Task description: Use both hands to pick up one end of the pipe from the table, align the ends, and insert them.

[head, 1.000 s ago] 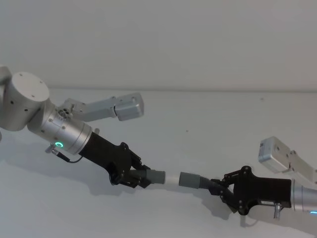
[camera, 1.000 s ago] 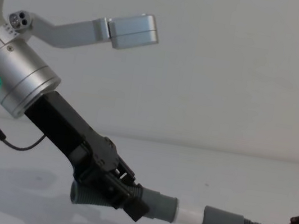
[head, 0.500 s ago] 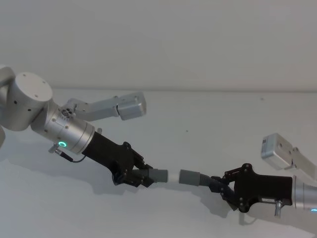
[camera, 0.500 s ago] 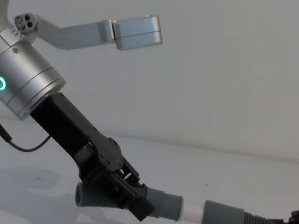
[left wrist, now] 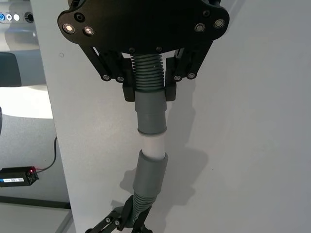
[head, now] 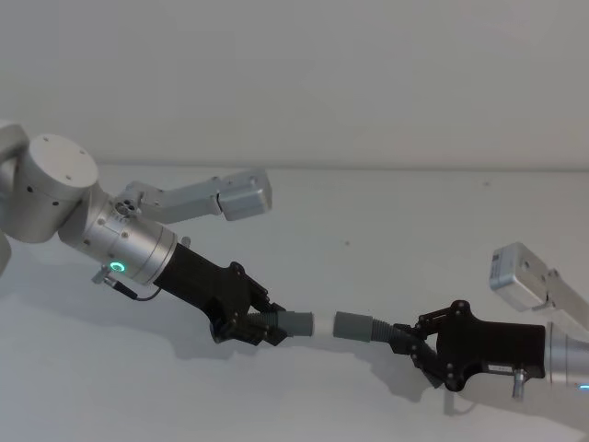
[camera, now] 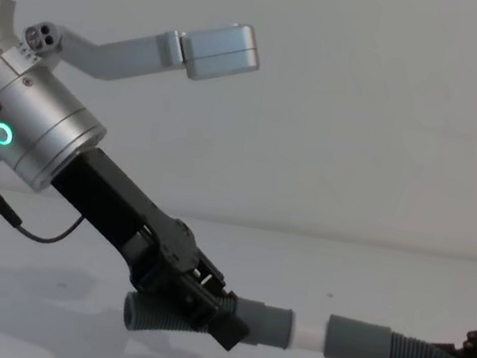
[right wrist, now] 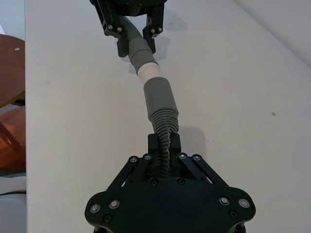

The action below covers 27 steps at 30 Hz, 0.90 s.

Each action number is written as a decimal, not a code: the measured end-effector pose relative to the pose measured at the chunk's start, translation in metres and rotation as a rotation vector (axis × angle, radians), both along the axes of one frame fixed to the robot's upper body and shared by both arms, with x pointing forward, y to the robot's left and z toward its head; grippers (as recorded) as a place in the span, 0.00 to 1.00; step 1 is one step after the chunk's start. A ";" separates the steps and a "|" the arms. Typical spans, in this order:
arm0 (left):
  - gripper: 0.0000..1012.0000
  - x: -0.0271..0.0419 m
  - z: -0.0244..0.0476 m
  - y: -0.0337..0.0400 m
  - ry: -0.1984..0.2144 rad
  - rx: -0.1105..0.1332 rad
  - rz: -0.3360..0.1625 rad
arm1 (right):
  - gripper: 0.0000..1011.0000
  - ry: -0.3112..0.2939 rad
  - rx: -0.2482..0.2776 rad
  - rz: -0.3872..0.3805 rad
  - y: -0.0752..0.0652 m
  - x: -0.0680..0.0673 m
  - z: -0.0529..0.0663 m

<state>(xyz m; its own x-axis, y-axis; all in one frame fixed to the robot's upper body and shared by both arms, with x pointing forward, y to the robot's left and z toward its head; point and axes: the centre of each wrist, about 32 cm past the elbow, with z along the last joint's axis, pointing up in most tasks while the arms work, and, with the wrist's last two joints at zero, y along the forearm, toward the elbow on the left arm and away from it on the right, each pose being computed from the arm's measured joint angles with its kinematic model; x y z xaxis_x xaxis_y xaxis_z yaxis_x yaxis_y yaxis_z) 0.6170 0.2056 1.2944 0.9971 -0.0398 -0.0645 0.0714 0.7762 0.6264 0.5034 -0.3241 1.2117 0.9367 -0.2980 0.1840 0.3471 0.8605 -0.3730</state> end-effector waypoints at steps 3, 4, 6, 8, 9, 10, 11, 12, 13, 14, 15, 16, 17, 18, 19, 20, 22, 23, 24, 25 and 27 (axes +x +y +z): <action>0.34 0.0002 -0.0004 0.0000 0.000 -0.003 0.002 | 0.11 0.001 0.002 -0.001 0.000 0.000 0.000; 0.34 0.0003 -0.0005 0.0000 0.000 -0.004 0.003 | 0.11 0.001 0.004 -0.001 0.000 0.001 0.000; 0.34 0.0004 -0.0007 -0.0001 0.000 -0.006 0.004 | 0.11 0.002 0.005 -0.001 -0.001 0.001 0.000; 0.34 0.0005 -0.0008 -0.0001 -0.001 -0.006 0.005 | 0.11 0.002 0.006 -0.001 -0.001 0.001 0.000; 0.34 0.0006 -0.0008 0.0000 -0.001 -0.007 0.005 | 0.11 0.002 0.006 -0.001 -0.001 0.001 0.000; 0.34 0.0006 -0.0009 0.0000 -0.001 -0.007 0.006 | 0.11 0.003 0.007 -0.001 -0.001 0.001 0.000; 0.34 0.0006 -0.0009 0.0000 -0.001 -0.008 0.006 | 0.11 0.003 0.007 -0.001 -0.001 0.001 0.000; 0.34 0.0007 -0.0010 0.0000 -0.001 -0.008 0.006 | 0.11 0.003 0.007 -0.001 -0.001 0.001 0.000; 0.34 0.0007 -0.0010 0.0000 -0.001 -0.008 0.006 | 0.11 0.003 0.008 -0.001 -0.001 0.001 0.000; 0.34 0.0007 -0.0010 0.0000 -0.001 -0.009 0.006 | 0.11 0.003 0.008 -0.001 -0.001 0.001 0.000; 0.34 0.0007 -0.0011 -0.0001 -0.001 -0.009 0.006 | 0.11 0.003 0.008 -0.001 -0.001 0.001 0.000; 0.34 0.0008 -0.0011 0.0000 -0.001 -0.009 0.007 | 0.11 0.003 0.008 -0.001 -0.001 0.001 0.000; 0.34 0.0008 -0.0011 -0.0001 -0.001 -0.010 0.007 | 0.11 0.003 0.009 -0.001 -0.001 0.001 0.000; 0.34 0.0008 -0.0011 -0.0001 -0.001 -0.010 0.007 | 0.11 0.003 0.009 -0.001 -0.001 0.001 0.000; 0.34 0.0008 -0.0011 -0.0002 -0.001 -0.010 0.007 | 0.11 0.003 0.009 -0.001 -0.001 0.001 0.000; 0.34 0.0008 -0.0012 -0.0002 -0.001 -0.010 0.007 | 0.11 0.003 0.010 -0.001 -0.001 0.002 0.000; 0.34 0.0008 -0.0013 -0.0003 -0.001 -0.011 0.007 | 0.11 0.003 0.010 -0.001 -0.001 0.002 0.000; 0.34 0.0008 -0.0013 -0.0004 -0.001 -0.011 0.007 | 0.11 0.003 0.010 -0.001 -0.001 0.002 0.000; 0.34 0.0008 -0.0013 -0.0004 -0.001 -0.011 0.007 | 0.11 0.003 0.010 -0.001 -0.001 0.002 0.000; 0.34 0.0009 -0.0013 -0.0004 -0.001 -0.011 0.007 | 0.11 0.004 0.010 -0.001 -0.001 0.002 0.000; 0.34 0.0009 -0.0014 -0.0004 -0.001 -0.011 0.007 | 0.11 0.004 0.010 -0.001 -0.001 0.002 0.000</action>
<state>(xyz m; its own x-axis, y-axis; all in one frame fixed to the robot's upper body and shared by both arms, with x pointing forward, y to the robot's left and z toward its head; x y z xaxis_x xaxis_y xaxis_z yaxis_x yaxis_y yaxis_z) 0.6179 0.2052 1.2930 0.9975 -0.0331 -0.0627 0.0648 0.7838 0.6176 0.5050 -0.3254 1.2120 0.9370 -0.3008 0.1774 0.3465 0.8639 -0.3655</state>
